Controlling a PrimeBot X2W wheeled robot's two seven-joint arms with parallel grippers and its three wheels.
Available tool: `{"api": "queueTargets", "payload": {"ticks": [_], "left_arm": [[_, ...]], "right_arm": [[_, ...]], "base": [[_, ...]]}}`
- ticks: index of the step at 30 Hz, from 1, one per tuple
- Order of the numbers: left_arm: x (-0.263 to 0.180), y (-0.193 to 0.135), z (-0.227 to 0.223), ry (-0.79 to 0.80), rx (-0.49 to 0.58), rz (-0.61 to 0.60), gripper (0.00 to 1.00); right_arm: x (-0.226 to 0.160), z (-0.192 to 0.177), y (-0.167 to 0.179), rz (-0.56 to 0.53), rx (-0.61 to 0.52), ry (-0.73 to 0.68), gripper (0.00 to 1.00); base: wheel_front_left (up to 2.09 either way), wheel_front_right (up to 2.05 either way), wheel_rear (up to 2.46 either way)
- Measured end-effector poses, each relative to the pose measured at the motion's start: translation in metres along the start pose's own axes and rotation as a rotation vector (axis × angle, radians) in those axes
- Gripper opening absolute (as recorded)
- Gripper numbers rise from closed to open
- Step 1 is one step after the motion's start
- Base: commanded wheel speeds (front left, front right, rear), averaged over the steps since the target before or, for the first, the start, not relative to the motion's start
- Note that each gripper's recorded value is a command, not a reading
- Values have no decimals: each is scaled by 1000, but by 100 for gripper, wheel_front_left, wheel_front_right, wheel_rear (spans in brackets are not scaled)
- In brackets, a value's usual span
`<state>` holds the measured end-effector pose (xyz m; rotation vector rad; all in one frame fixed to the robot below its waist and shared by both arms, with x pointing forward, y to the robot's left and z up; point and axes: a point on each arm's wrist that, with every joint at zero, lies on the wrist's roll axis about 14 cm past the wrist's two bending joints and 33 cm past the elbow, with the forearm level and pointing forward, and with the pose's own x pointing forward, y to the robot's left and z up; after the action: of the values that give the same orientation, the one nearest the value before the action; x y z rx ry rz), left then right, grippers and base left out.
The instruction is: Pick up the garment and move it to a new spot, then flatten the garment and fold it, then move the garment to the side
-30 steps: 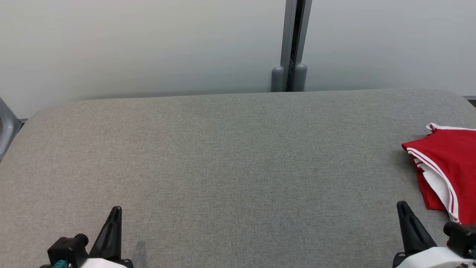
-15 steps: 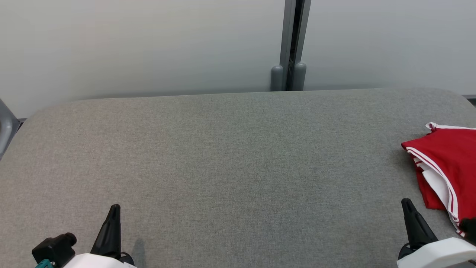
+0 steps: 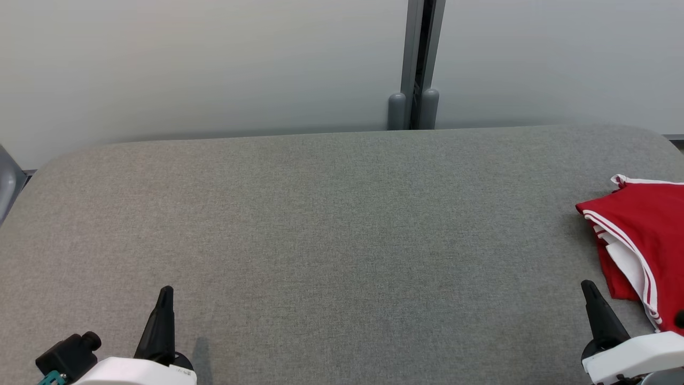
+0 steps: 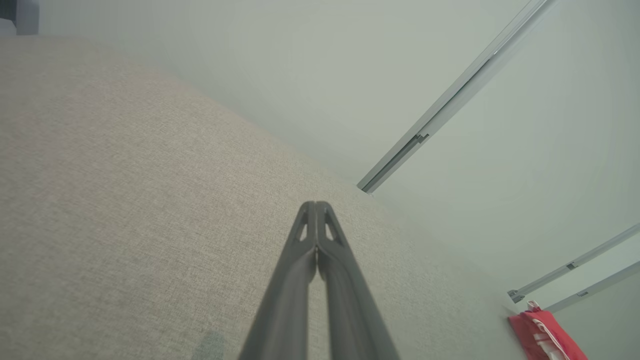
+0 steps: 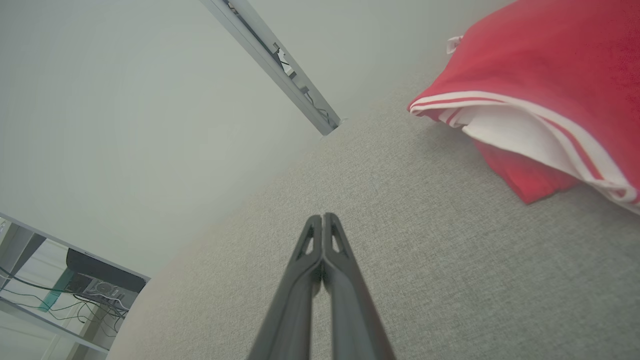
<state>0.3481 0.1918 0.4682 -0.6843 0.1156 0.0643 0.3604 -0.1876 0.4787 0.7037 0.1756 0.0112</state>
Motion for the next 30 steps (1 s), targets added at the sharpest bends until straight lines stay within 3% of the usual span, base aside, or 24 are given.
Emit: {"api": "queueTargets", "payload": {"ticks": [30], "left_arm": [[11, -12, 3, -23, -368, -16, 0]], "right_arm": [[12, 11, -7, 15, 360, -9, 0]], "base": [[0, 0, 0]]}}
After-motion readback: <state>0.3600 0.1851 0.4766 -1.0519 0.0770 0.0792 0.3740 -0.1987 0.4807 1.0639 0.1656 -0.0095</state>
